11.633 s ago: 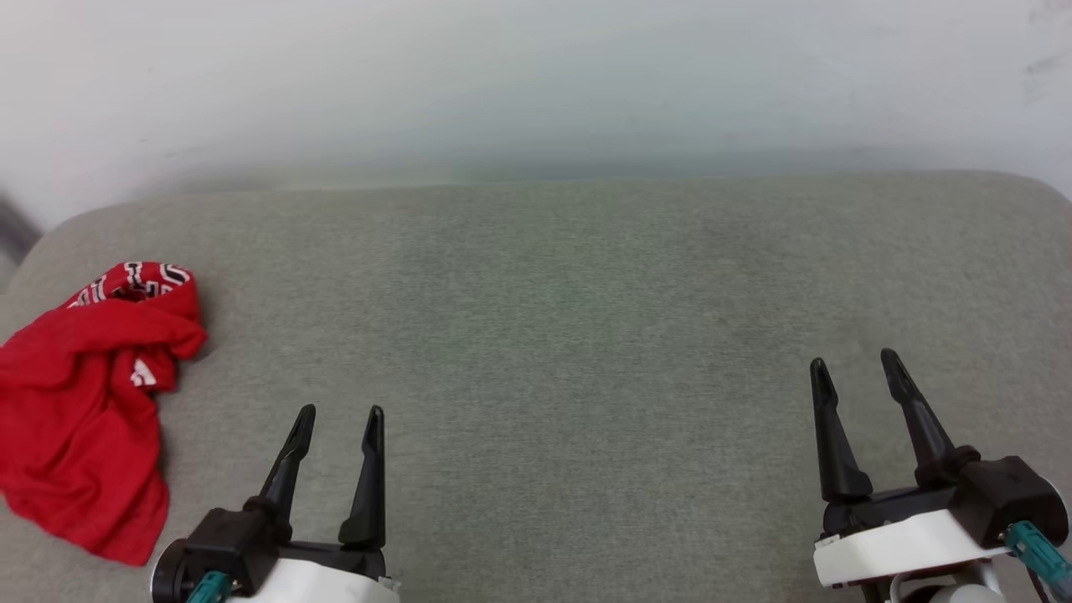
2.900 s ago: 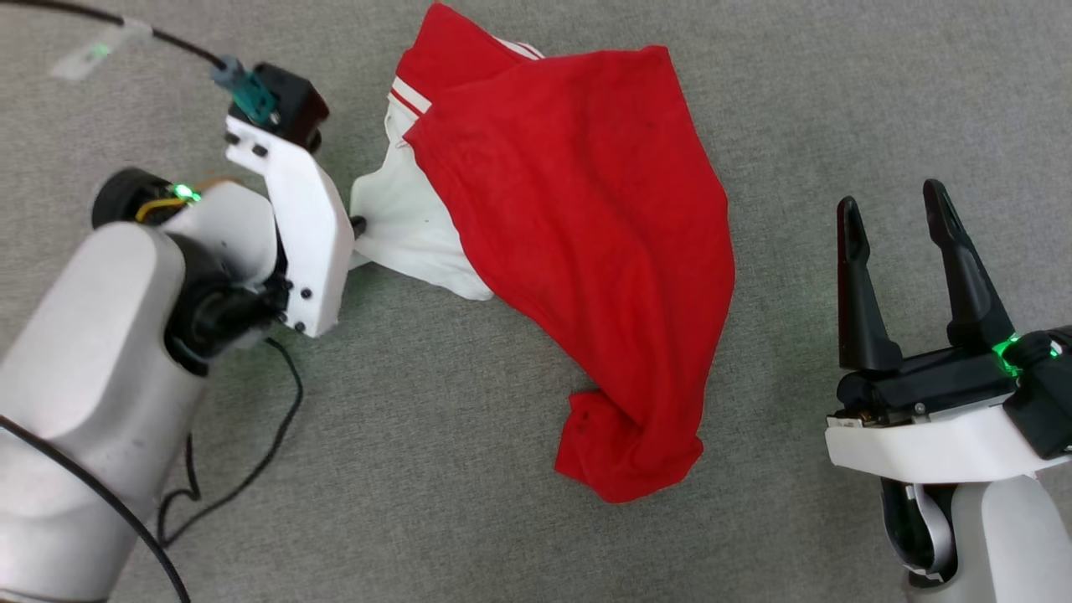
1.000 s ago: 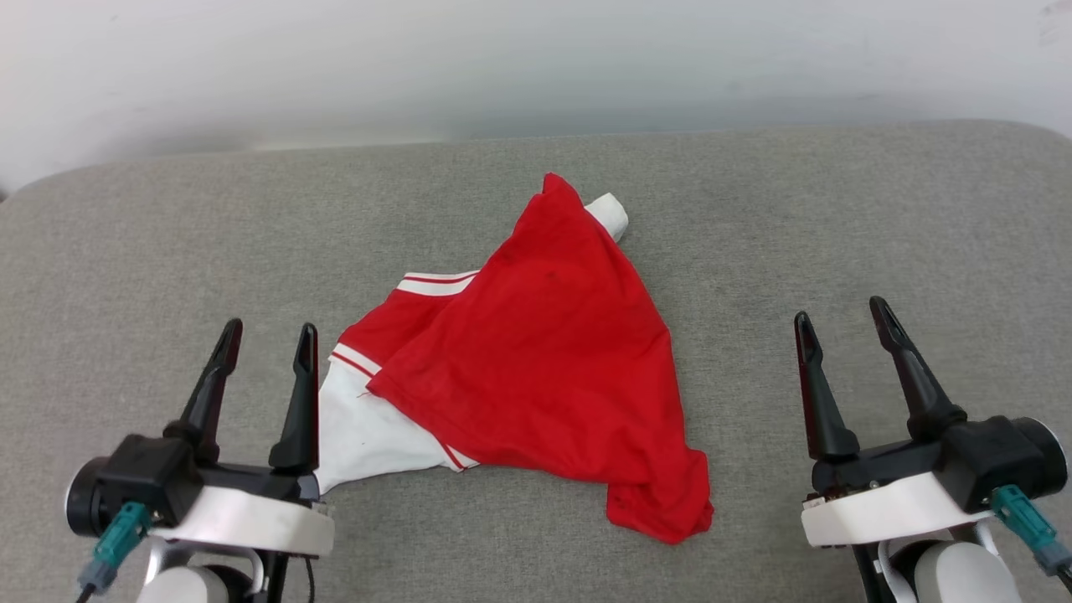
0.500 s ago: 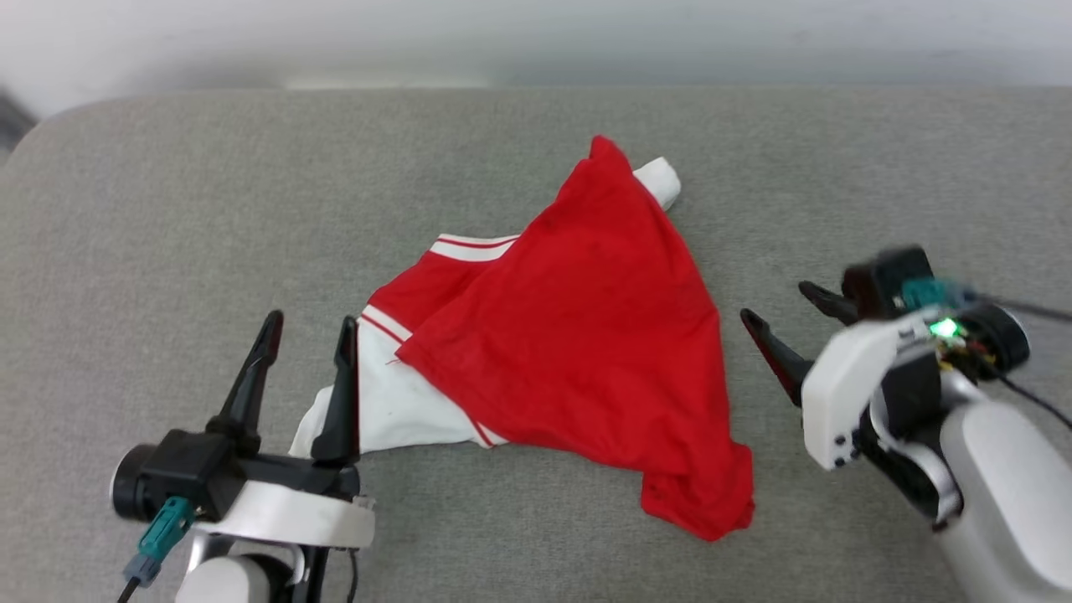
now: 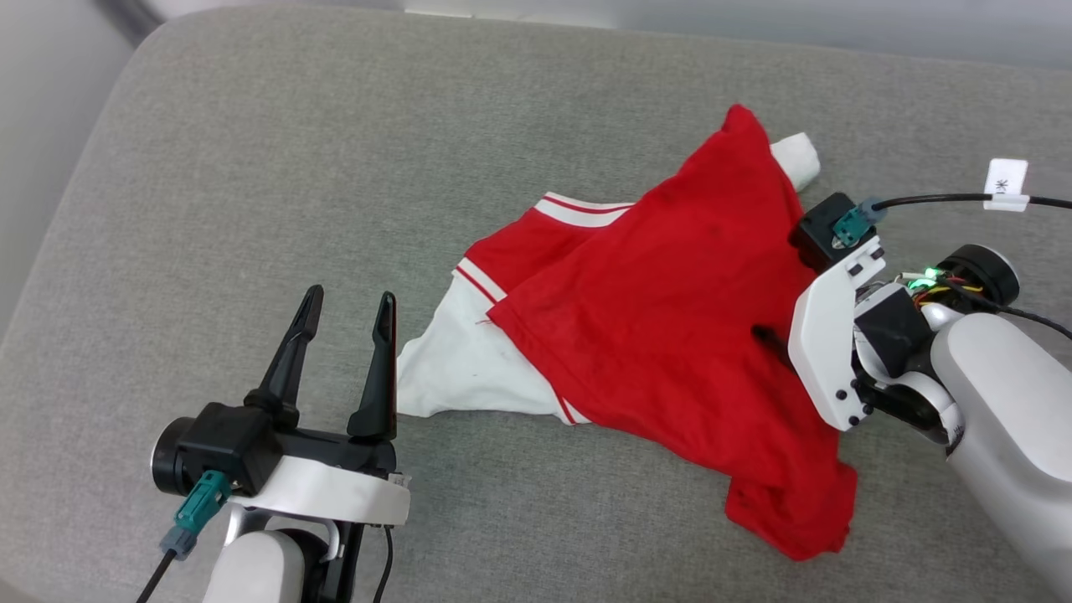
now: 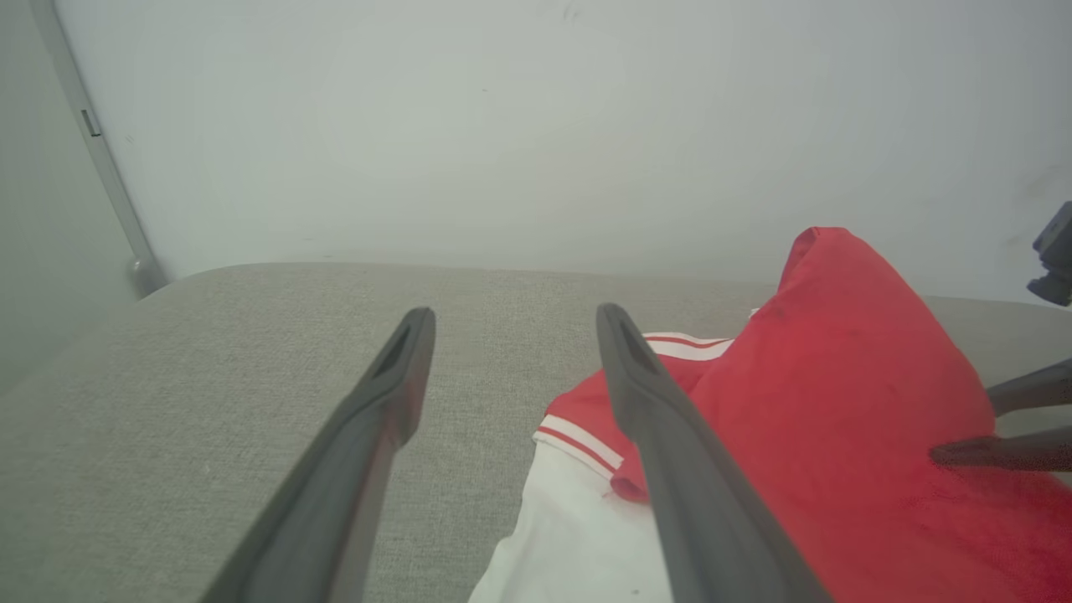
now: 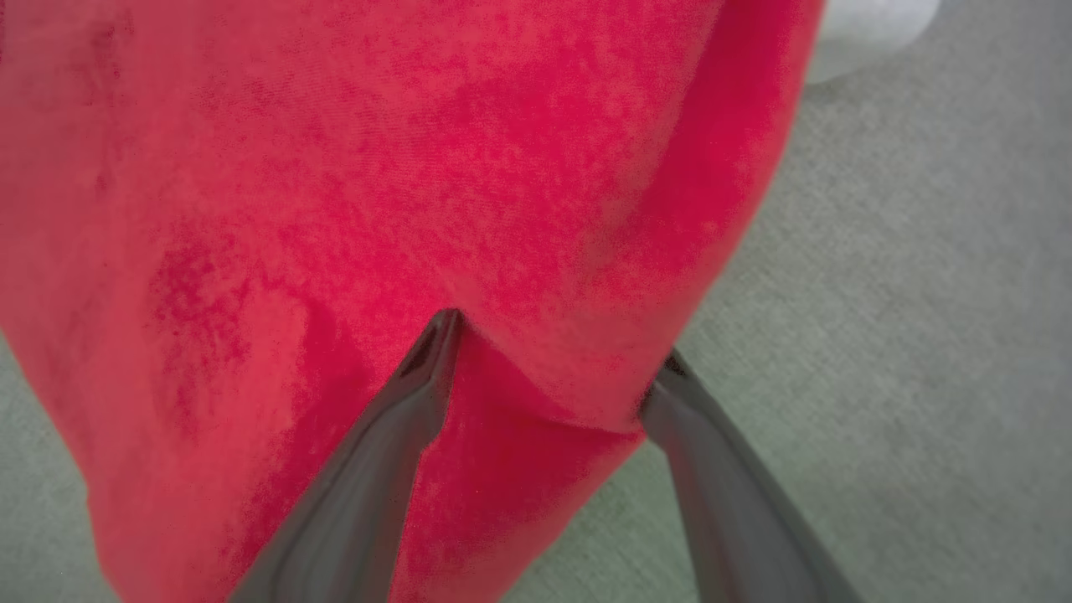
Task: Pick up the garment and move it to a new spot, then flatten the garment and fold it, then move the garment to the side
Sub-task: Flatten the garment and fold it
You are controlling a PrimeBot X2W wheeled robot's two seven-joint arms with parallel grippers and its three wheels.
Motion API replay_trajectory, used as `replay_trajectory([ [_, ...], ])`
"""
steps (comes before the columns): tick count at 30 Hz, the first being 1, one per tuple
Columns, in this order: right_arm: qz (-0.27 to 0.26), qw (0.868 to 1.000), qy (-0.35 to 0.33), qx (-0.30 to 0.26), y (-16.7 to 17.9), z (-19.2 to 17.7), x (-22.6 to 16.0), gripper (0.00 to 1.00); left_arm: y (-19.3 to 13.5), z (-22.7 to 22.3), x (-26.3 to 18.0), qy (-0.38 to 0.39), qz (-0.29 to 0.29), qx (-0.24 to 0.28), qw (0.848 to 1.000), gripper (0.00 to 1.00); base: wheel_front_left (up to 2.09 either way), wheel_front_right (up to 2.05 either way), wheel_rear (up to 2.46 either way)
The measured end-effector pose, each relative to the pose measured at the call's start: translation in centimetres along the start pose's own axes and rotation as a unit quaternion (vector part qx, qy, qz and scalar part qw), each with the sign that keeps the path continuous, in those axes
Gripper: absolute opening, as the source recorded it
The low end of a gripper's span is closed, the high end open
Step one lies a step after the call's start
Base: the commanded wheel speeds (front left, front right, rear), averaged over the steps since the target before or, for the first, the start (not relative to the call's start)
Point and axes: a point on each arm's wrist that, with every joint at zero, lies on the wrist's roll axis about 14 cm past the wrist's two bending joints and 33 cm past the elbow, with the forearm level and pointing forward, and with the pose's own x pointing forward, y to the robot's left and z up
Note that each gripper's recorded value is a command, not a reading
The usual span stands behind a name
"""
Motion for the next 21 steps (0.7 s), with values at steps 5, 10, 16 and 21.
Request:
replay_trajectory([
  [5,0.011,1.000,0.026,-0.006,0.2,-0.9,1.5,0.00,0.7,0.0,-0.3,0.002,0.013,0.004,1.000,1.00,0.00,0.00,0.00],
  [10,0.001,1.000,0.015,-0.002,-0.4,-1.0,1.1,0.00,0.5,0.2,-0.6,-0.001,0.013,0.001,1.000,1.00,0.00,0.00,0.00],
  [16,-0.039,0.999,-0.023,0.027,-2.9,-1.7,-1.8,0.00,0.1,0.4,-1.1,-0.004,0.007,-0.006,1.000,1.00,0.00,0.00,0.00],
  [21,-0.077,0.994,-0.045,0.054,-4.3,-3.9,-4.9,0.00,-1.0,0.6,-1.0,-0.007,-0.012,-0.011,1.000,1.00,0.00,0.00,0.00],
])
